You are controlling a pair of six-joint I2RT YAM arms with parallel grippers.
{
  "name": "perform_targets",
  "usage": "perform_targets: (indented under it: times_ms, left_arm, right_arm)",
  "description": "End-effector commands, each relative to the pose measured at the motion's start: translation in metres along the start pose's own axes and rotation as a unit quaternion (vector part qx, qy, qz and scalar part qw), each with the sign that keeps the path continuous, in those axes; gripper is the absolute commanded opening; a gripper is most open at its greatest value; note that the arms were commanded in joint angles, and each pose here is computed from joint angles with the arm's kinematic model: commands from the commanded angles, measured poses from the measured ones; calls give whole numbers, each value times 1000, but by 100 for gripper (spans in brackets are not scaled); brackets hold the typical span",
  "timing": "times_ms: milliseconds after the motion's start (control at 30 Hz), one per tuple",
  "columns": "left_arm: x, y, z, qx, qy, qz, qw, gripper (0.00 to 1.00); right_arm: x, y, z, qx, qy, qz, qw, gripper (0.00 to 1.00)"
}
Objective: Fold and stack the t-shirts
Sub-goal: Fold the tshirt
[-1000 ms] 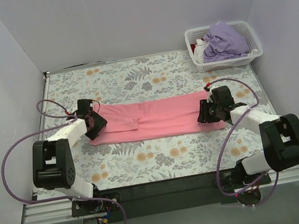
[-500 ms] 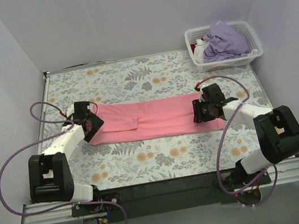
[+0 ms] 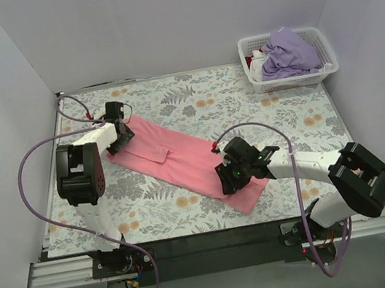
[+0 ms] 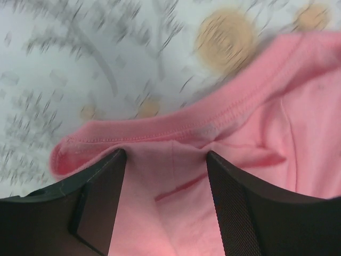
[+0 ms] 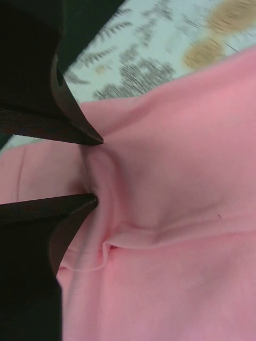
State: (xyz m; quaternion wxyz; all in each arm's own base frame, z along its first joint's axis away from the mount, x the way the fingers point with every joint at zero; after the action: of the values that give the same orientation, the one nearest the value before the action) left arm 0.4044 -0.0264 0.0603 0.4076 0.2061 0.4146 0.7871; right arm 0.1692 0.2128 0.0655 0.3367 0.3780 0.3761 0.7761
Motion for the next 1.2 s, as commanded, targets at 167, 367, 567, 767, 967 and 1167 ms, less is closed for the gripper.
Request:
perform_targets:
  times_ms: [167, 367, 567, 767, 967, 1167]
  left_arm:
    - [-52, -39, 15, 18, -55, -49, 997, 66]
    - [-68, -4, 53, -46, -51, -90, 994, 70]
    - [-73, 50, 81, -107, -26, -96, 989, 70]
    - [-79, 68, 36, -82, -23, -85, 993, 66]
    - [-88, 54, -10, -39, -43, -94, 994, 61]
    - [-88, 32, -35, -7, -49, -87, 995, 61]
  right_arm:
    - [70, 17, -68, 151, 65, 85, 983, 49]
    - [83, 30, -15, 51, 99, 75, 991, 49]
    - [68, 36, 10, -3, 98, 34, 995, 47]
    - [56, 21, 16, -4, 104, 18, 994, 46]
    - [48, 3, 15, 12, 109, 12, 994, 45]
    - [44, -7, 3, 36, 104, 13, 994, 46]
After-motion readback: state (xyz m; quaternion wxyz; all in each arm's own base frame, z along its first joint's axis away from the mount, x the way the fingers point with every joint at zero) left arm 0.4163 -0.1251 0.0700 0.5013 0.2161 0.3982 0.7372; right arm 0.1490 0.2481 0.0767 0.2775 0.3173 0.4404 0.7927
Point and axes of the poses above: each gripper's point midway between its finger pads, its own y axis back along the fingers, its own x axis along the line the jaws close on, z = x × y, the point moved 5 cm from there along y, back along the fingers, and after that the axes turned 4 degrees about -y, right-handed, at the moved point
